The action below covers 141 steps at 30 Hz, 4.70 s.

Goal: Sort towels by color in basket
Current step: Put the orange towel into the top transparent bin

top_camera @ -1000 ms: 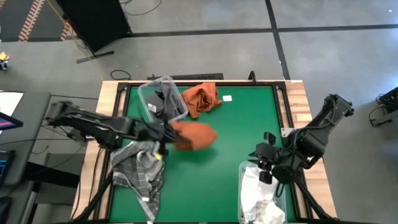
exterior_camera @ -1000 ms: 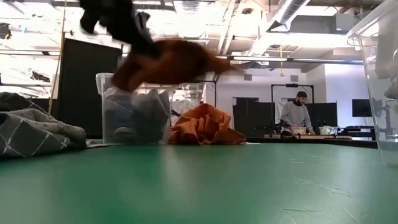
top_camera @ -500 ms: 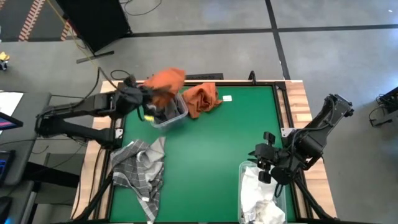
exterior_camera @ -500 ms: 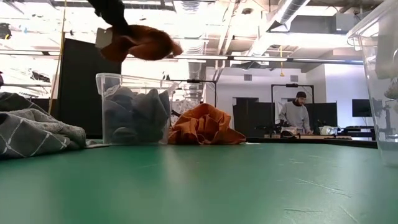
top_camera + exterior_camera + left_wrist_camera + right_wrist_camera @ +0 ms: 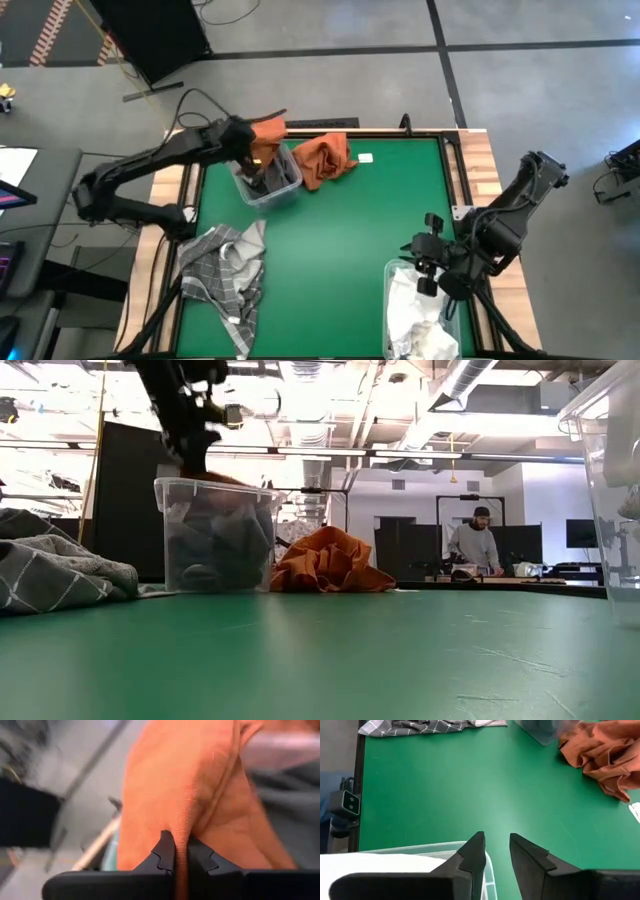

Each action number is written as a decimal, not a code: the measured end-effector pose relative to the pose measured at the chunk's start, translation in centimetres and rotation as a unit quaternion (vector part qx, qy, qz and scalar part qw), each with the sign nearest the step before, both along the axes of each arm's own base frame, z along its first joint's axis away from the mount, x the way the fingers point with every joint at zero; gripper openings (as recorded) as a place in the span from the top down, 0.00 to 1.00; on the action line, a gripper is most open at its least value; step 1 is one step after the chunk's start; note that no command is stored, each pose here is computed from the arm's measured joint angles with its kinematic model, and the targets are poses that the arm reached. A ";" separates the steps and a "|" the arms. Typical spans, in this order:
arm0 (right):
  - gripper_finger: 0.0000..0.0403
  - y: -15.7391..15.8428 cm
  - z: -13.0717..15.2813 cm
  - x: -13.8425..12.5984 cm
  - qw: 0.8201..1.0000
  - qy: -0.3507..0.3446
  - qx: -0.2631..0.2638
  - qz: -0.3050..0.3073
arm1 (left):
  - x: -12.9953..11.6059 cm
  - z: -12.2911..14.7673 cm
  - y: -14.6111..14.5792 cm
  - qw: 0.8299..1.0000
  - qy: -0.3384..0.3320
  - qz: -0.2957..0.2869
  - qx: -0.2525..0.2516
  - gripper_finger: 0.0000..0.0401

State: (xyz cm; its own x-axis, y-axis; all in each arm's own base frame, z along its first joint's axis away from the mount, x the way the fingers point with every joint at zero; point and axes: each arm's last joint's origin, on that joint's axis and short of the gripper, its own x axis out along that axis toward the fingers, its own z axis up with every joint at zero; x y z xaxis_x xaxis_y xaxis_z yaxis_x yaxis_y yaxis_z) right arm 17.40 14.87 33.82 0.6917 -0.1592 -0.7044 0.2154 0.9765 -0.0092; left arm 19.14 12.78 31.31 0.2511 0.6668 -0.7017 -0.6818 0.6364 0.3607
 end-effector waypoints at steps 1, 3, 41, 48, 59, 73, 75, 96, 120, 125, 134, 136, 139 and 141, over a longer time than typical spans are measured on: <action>0.70 0.2 -0.1 0.0 1.000 -0.002 -0.004 0.001 | 0.2 -0.6 0.5 1.000 0.006 0.002 -0.021 0.98; 0.70 0.6 -0.2 -0.2 1.000 -0.002 -0.012 0.007 | 0.8 -1.7 1.4 0.998 0.009 -0.002 -0.057 0.98; 0.70 2.7 -2.6 1.2 0.998 0.029 -0.052 0.013 | 3.5 -5.9 2.2 0.977 0.079 -0.120 -0.160 0.72; 0.70 2.7 -2.6 1.2 0.998 0.030 -0.055 0.015 | 0.9 -1.2 0.3 0.987 -0.001 -0.133 -0.093 0.60; 0.70 2.7 -2.6 1.2 0.998 0.029 -0.053 0.015 | 0.8 1.1 -0.7 0.984 -0.066 -0.164 -0.027 0.58; 0.70 2.8 -2.5 1.3 0.999 0.021 -0.046 0.015 | 5.2 -5.1 3.1 0.991 0.052 -0.117 -0.046 0.58; 0.70 2.8 -2.5 1.3 0.999 0.021 -0.045 0.015 | 5.7 -6.5 3.4 0.988 0.069 -0.116 -0.074 0.58; 0.70 2.9 -2.5 1.3 0.998 0.020 -0.048 0.018 | 5.5 -7.7 2.9 0.975 0.081 -0.136 -0.155 0.58; 0.70 2.7 -2.4 1.4 0.997 0.007 -0.079 0.021 | 9.5 -2.5 0.4 0.956 -0.107 -0.271 0.031 0.50; 0.70 2.7 -2.4 1.4 0.996 0.004 -0.082 0.019 | 11.9 -4.9 1.5 0.955 -0.118 -0.269 0.038 0.38; 0.70 2.7 -2.4 1.4 0.996 -0.001 -0.089 0.016 | 15.0 -7.1 2.6 0.957 -0.091 -0.275 0.025 0.23; 0.70 2.7 -2.4 1.4 0.996 -0.003 -0.091 0.015 | 16.1 -7.2 3.1 0.959 -0.074 -0.271 0.015 0.23; 0.70 2.6 -2.3 1.4 0.995 -0.009 -0.096 0.011 | 17.6 -7.3 3.8 0.962 -0.052 -0.268 0.007 0.22; 0.70 2.6 -2.3 1.4 0.995 -0.009 -0.096 0.010 | 18.7 -7.0 4.4 0.963 -0.039 -0.266 0.007 0.22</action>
